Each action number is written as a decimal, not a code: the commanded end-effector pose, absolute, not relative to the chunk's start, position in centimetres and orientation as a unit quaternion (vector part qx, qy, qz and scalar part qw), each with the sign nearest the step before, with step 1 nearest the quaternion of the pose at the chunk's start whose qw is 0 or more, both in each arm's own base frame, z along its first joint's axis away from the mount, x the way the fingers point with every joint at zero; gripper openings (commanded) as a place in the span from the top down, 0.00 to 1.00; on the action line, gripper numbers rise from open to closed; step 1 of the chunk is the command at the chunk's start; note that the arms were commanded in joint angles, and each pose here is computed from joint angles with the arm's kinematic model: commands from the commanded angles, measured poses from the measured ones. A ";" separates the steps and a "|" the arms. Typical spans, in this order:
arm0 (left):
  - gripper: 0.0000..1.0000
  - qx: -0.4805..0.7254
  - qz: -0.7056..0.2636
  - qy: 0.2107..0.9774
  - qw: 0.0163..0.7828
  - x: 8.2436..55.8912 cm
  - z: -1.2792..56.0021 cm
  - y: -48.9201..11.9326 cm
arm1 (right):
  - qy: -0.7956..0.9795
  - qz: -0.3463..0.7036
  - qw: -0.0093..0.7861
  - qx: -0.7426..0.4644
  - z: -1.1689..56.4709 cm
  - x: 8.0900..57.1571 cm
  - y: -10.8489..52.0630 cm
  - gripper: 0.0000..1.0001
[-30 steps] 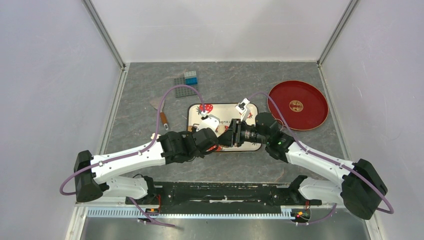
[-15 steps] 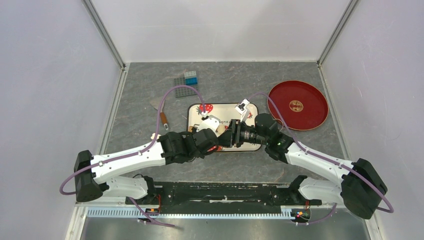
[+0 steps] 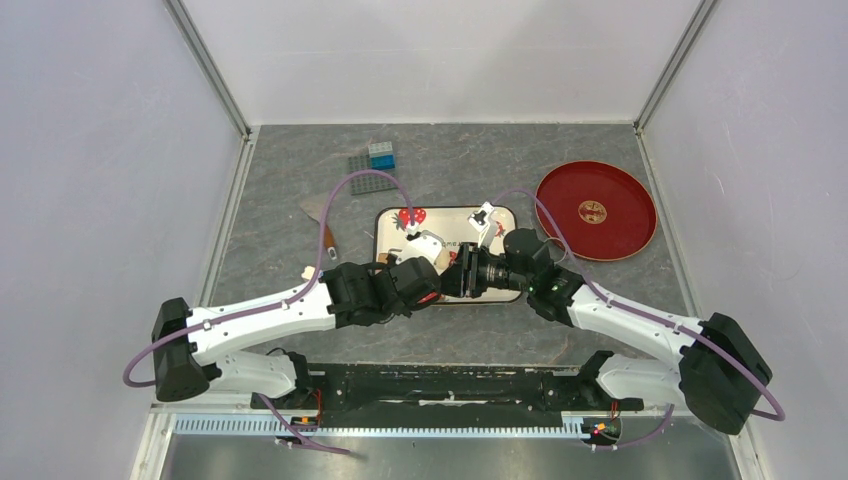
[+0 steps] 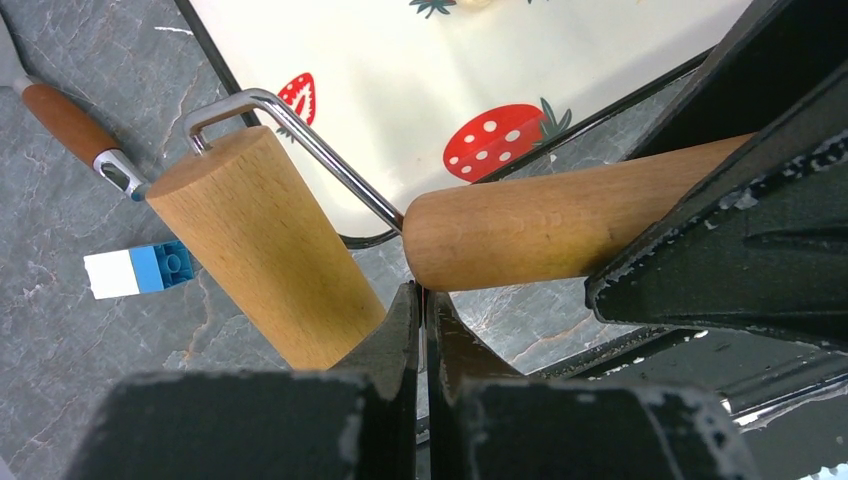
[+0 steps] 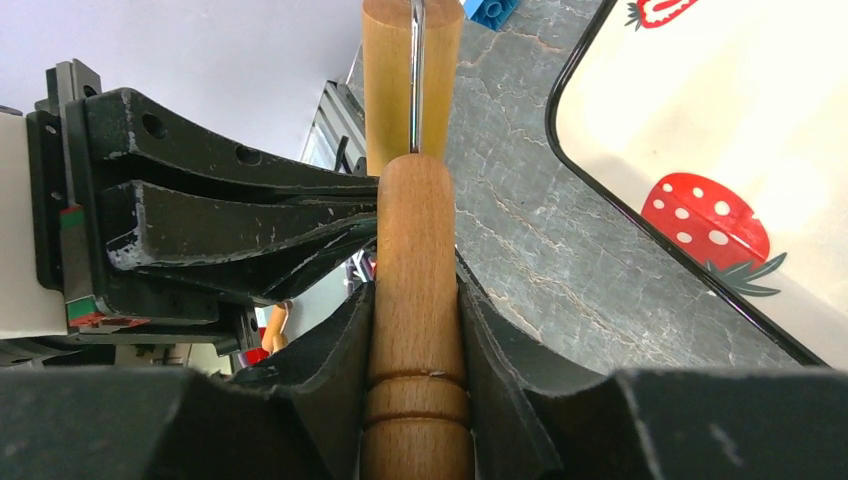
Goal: Roll out the dumpling wrappers from the dough
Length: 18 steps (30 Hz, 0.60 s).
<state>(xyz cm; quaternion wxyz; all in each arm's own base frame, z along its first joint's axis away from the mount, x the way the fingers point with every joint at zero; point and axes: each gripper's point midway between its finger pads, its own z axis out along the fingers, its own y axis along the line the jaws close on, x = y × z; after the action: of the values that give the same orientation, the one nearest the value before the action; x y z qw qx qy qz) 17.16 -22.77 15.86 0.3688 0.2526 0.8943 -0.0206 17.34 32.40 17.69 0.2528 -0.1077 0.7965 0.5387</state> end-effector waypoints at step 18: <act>0.22 0.195 -0.263 0.890 0.317 15.7 17.5 -30.5 | 0.841 0.436 0.300 -0.114 15.4 19.7 29.7 1.00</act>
<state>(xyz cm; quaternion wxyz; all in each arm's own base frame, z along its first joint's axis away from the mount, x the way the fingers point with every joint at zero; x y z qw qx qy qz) 15.88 -27.33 16.14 0.3392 0.2412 0.8980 -0.1429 17.80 30.49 13.85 0.2521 -0.1047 0.8437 0.4622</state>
